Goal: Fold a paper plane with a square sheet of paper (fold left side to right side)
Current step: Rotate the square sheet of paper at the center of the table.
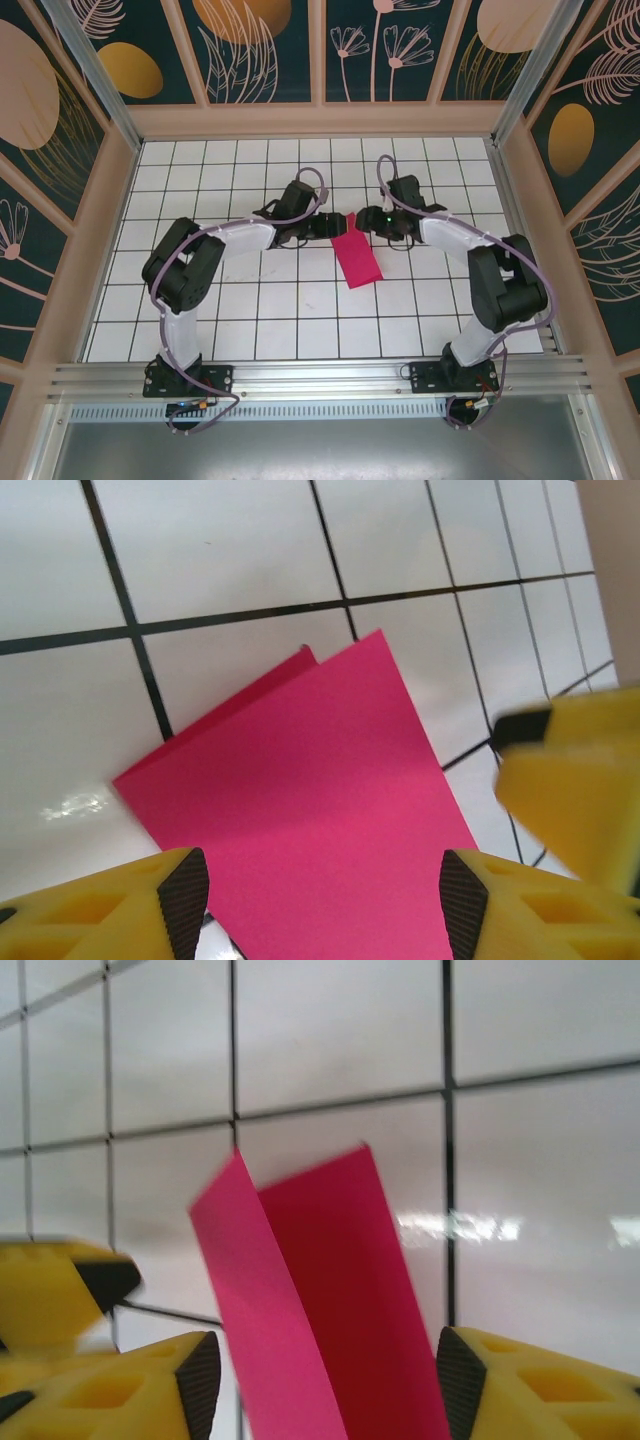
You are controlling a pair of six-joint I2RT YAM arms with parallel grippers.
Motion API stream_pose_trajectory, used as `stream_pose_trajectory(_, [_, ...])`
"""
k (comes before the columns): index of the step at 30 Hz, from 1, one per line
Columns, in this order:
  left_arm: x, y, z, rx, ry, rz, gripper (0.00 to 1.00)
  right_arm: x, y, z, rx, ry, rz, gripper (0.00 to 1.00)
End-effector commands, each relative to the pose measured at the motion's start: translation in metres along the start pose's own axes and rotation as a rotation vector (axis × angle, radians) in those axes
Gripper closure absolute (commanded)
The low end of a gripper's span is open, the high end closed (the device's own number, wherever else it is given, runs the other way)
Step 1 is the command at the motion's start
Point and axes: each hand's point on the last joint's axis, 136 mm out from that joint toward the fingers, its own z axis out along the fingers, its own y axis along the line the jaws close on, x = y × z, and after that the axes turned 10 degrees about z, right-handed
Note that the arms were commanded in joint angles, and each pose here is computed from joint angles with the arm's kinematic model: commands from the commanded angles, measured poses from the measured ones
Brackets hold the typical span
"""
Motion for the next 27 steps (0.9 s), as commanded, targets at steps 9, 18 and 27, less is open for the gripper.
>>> stream_pose_trajectory(9, [0.006,0.023,0.028,-0.076,0.073,-0.051,0.35,0.044,-0.016,-0.016,-0.092,0.109,0.028,0.36])
stream_pose_trajectory(18, [-0.003,0.014,0.047,-0.014,0.092,-0.043,0.36,0.050,-0.016,-0.021,-0.143,0.140,0.045,0.36])
stream_pose_trajectory(27, [-0.016,0.002,0.037,0.014,0.057,0.002,0.34,0.045,0.000,-0.014,-0.290,0.179,0.104,0.39])
